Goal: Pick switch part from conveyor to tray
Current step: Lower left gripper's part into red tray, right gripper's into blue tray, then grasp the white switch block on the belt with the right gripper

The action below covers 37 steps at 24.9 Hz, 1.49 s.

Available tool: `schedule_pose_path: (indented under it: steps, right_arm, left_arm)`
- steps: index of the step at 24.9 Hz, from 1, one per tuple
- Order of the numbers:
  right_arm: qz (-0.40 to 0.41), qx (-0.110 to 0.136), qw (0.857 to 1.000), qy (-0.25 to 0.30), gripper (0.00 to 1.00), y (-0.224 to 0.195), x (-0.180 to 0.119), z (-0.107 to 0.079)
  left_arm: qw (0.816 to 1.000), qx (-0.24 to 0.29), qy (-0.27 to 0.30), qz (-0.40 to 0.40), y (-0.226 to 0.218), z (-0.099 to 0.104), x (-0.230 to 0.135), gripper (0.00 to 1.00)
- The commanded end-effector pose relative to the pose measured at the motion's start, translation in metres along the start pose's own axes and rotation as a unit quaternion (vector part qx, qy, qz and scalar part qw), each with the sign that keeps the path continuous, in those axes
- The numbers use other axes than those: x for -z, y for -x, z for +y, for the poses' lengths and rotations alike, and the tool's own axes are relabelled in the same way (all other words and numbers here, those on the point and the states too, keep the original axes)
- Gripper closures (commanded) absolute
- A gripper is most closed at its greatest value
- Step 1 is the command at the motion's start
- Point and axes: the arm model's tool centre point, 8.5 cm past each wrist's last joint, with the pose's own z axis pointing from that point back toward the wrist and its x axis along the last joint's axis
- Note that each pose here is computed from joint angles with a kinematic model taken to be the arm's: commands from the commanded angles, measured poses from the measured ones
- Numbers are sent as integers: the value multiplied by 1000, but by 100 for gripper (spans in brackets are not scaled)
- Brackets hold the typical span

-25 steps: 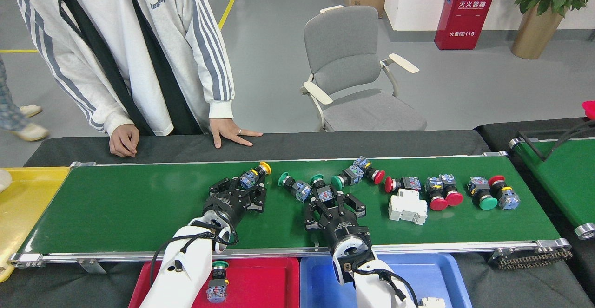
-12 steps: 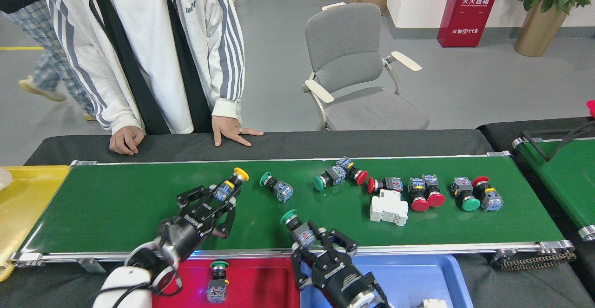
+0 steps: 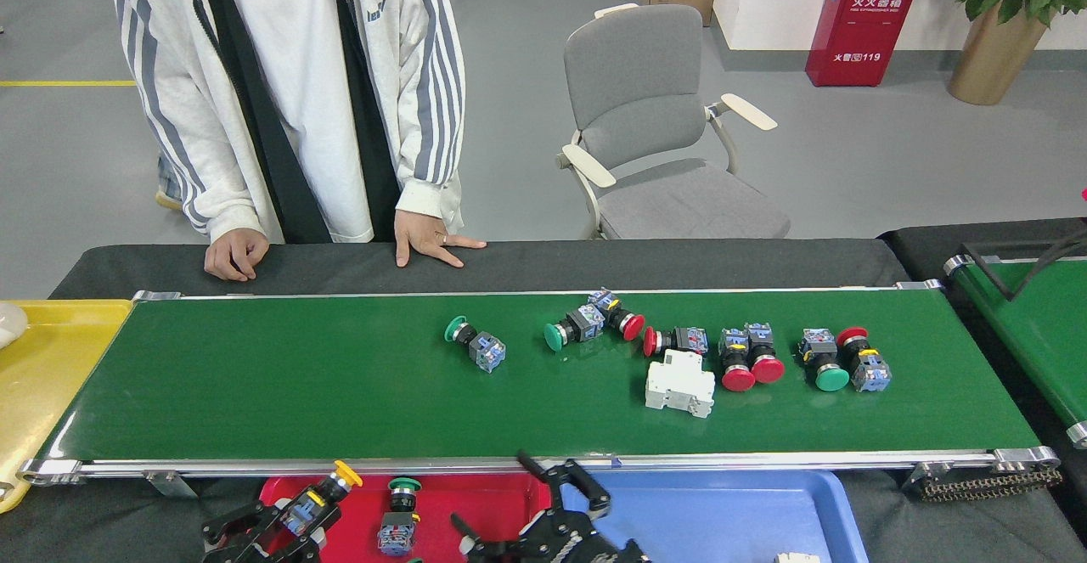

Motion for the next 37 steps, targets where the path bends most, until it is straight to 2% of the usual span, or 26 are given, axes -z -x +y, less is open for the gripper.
schedule_pose_path:
  steps: [1,4,8,11,14,16,18,20,22,26,33,36,37]
  right_arm:
    - [96,6,993,61,1,26,-9,-13]
    - [208,-4,974,85,1,68,-33,-6]
    - [228,6,971,72,1,81,-33,2]
    - [209,-7,975,76,1,81,-12,-5]
    - [162,-25,985,49,1,79,20,-16]
    - [97,-47,994,14,1,76,36,-17]
    - [42,-51,998,-2,1,64,46,-16]
    - [20,-51,998,-17,1,59,48,-13]
    - [13,-52,998,-38,1,57,54,-12]
    - [-12,-55,997,-56,2,45,75,-10]
    - [-22,-62,995,-69,2,32,130,-20]
    - [-32,-66,993,-93,3,17,157,-15]
    - [-36,-63,992,-106,8,9,164,-10]
  left_arm:
    - [1000,-2,-19,20,5,7,-4,0]
    - [995,-27,-34,85,15,4,-21,0]
    - [991,-42,-58,117,12,8,-37,0]
    - [982,-39,-67,170,24,12,-36,0]
    - [958,-30,-65,278,45,13,-39,0]
    - [956,-31,-66,283,43,14,-35,0]
    - [956,-30,-67,283,43,15,-33,0]
    - [959,-27,-65,273,41,15,-30,0]
    - [965,-29,-65,252,33,17,-16,0]
    - [973,-28,-82,213,27,38,30,0]
    - [980,1,-44,195,39,54,94,0]
    - [983,1,-22,183,42,55,125,0]
    - [983,-9,-13,182,44,53,138,0]
